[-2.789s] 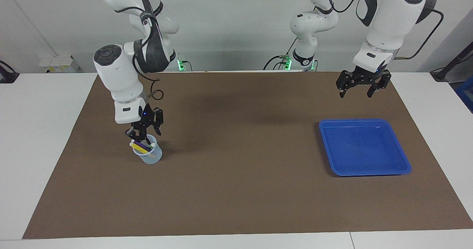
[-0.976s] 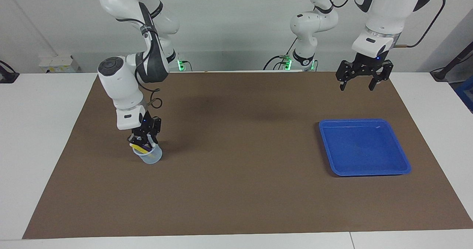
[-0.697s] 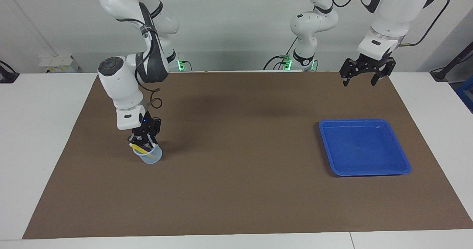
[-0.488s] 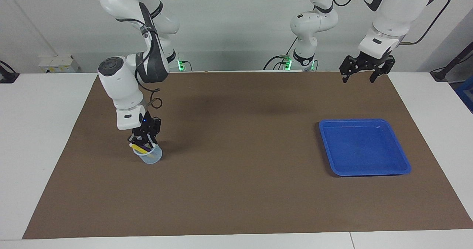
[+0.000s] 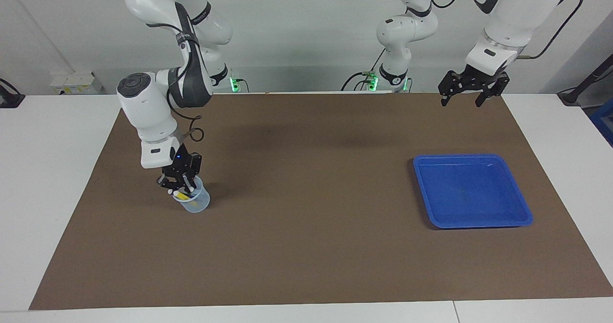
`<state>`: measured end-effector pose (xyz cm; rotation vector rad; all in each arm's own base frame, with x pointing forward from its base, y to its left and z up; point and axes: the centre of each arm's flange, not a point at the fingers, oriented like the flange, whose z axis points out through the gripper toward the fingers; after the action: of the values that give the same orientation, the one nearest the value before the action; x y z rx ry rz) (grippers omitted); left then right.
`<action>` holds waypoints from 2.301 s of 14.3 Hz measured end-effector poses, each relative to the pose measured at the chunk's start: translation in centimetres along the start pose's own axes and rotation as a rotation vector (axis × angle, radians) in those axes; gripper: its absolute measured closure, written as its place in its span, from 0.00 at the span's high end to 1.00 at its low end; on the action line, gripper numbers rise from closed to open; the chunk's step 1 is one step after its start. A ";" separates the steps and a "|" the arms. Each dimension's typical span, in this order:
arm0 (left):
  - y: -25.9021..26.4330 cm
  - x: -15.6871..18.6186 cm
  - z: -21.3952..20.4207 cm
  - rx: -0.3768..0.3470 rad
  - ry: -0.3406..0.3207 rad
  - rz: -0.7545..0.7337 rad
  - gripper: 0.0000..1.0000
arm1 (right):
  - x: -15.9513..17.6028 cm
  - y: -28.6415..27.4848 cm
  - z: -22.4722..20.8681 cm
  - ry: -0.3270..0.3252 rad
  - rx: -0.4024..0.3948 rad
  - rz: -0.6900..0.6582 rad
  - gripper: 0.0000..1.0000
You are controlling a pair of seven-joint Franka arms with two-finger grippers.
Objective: Right arm passes pens to left for tray arrangement
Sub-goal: 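Lift the green pen out of the cup with the right gripper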
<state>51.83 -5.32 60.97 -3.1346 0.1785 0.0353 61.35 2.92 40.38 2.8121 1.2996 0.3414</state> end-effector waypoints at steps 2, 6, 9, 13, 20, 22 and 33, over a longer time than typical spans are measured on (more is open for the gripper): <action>0.0 -0.1 0.1 0.001 -0.002 0.003 1.00 | 0.7 0.7 -1.8 0.002 -0.005 0.039 0.18; 0.1 -0.2 0.1 0.000 -0.002 0.005 1.00 | 2.0 2.0 -5.8 0.014 -0.021 0.086 0.18; 0.0 -0.2 0.0 -0.001 0.001 0.010 0.98 | 3.6 2.3 -9.2 0.043 -0.048 0.121 0.18; -0.1 0.0 -0.2 -0.015 0.021 0.005 0.97 | 4.7 2.4 -15.3 0.072 -0.083 0.227 0.18; -0.4 0.1 -0.2 -0.110 0.028 -0.024 0.92 | 9.4 -2.4 -19.3 0.157 -0.020 0.643 0.18; -0.9 0.1 -0.2 -0.158 0.029 -0.048 0.91 | 10.9 -4.2 -19.3 0.173 0.045 0.825 0.18; -0.6 -0.2 2.6 -0.441 -0.114 -0.454 0.90 | 17.8 -11.3 -19.0 0.273 0.387 1.570 0.18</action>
<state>51.62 -4.72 58.36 -3.4976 -0.6250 0.2874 60.09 22.47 60.99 3.4470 -1.2558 0.4664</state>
